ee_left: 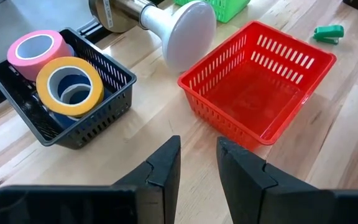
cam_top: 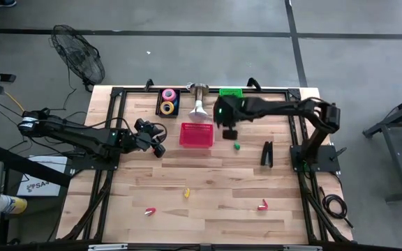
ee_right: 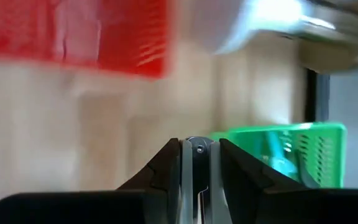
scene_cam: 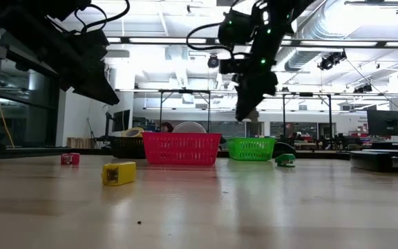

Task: Pick and place Stapler, Stapler remover, tape
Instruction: Put the green staple remover into the green basket, then put the black stapler into the red basket

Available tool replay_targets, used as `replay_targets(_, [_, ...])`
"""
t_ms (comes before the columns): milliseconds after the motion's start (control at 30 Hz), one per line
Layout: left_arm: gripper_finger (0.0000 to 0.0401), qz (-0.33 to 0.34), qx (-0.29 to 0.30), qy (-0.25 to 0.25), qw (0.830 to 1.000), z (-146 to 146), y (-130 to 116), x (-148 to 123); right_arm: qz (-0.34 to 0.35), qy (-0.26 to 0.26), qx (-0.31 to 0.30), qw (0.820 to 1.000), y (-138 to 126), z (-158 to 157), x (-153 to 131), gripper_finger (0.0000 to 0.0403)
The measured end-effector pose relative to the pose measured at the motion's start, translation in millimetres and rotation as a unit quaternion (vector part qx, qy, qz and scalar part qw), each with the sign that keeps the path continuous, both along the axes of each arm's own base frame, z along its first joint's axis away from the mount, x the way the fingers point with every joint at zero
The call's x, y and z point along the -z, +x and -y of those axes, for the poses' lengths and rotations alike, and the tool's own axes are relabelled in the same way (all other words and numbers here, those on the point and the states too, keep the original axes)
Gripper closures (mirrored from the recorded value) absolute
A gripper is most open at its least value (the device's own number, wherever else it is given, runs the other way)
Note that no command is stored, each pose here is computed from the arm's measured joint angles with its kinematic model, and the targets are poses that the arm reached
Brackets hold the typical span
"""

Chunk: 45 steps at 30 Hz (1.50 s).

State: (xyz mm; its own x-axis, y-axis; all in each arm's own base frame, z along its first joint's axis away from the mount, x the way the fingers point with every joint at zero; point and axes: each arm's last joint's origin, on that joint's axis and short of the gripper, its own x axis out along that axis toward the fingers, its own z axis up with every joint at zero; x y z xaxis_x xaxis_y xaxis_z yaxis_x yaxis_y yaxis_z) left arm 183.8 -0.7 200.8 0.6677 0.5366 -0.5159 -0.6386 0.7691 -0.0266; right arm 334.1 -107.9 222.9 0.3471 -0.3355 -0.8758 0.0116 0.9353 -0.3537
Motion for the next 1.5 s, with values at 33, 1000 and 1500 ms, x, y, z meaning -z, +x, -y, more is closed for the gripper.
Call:
replay_targets(33, [0.0299, 0.000, 0.000, 0.000, 1.000, 0.0, 0.0, 0.0, 0.018, 0.005, 0.021, 1.000, -0.6, 8.8, -1.0, 0.0320])
replay_targets(1000, [0.0299, 0.001, -0.001, -0.001, 1.000, 0.0, 0.0, 0.0, 0.146, 0.045, 0.222, 0.963, -46.6, 102.8, 29.7, 0.0308])
replay_targets(1500, [0.0299, 0.001, -0.001, -0.001, 1.000, 0.1, 0.0, 0.0, 0.163, 0.039, 0.272, 0.947, -46.9, 104.1, 29.8, 0.0195])
